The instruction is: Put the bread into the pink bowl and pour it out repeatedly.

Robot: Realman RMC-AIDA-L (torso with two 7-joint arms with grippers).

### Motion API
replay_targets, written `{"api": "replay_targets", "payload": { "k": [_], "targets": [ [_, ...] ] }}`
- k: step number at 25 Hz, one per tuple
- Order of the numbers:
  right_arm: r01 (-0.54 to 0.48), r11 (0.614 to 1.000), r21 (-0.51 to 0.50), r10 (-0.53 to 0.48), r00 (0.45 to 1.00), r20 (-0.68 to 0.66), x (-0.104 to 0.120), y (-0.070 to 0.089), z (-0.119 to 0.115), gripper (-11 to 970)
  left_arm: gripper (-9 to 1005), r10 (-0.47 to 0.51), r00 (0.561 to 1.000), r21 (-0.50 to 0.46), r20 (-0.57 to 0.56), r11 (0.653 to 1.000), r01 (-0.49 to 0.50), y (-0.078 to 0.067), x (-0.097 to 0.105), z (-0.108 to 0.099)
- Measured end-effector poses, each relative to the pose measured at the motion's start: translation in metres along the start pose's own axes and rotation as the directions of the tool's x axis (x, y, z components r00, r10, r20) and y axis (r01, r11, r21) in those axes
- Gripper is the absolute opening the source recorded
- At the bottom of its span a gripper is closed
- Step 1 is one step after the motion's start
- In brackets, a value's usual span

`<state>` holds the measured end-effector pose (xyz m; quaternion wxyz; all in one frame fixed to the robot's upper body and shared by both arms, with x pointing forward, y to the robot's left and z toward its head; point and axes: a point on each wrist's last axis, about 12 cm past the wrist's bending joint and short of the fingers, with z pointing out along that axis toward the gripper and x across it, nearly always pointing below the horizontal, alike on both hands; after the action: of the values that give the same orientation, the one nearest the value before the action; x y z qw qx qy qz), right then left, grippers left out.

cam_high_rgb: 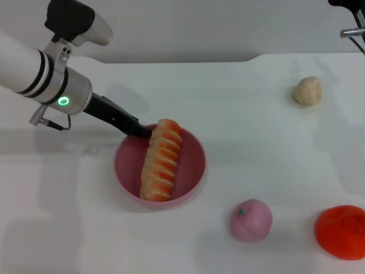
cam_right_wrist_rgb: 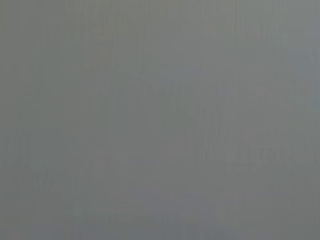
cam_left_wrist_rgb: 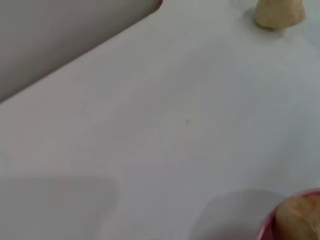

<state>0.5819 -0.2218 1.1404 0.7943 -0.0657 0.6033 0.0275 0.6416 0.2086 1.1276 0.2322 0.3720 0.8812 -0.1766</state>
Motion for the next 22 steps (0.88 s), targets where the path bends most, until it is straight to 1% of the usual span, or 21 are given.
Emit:
{"api": "replay_targets", "payload": {
  "k": [5,8,12,16,19,21,22],
  "targets": [
    [0.005,1.0,0.001,-0.005,1.0,-0.008,0.002,-0.001,-0.001,495,415,0.001,0.999,-0.042,0.048,0.999,0.001,0.007,-0.006,-0.015],
    [0.007,1.0,0.002,-0.007,1.0,-0.013,0.004,-0.002,-0.001,495,434,-0.002,0.996,-0.076,0.094,0.997,0.009,0.013,-0.009,-0.027],
    [0.008,1.0,0.002,-0.008,1.0,-0.016,0.005,-0.002,-0.002,495,452,-0.023,0.98,-0.123,0.196,0.991,0.047,0.024,-0.015,-0.048],
    [0.01,1.0,0.003,-0.01,1.0,-0.02,0.006,-0.003,-0.002,495,452,-0.025,0.962,-0.127,0.272,0.99,0.061,0.026,-0.019,-0.059],
    [0.01,1.0,0.004,-0.01,1.0,-0.027,0.008,-0.003,-0.003,495,452,-0.019,0.931,-0.124,0.365,0.99,0.069,0.027,-0.021,-0.069],
    [0.01,1.0,0.004,-0.01,0.999,-0.03,0.009,-0.003,-0.002,495,452,-0.013,0.886,-0.119,0.464,0.99,0.077,0.029,-0.019,-0.076],
    [0.01,1.0,0.004,-0.01,0.999,-0.031,0.009,-0.003,-0.002,495,452,-0.007,0.854,-0.114,0.52,0.99,0.077,0.03,-0.016,-0.079]
  ]
}}
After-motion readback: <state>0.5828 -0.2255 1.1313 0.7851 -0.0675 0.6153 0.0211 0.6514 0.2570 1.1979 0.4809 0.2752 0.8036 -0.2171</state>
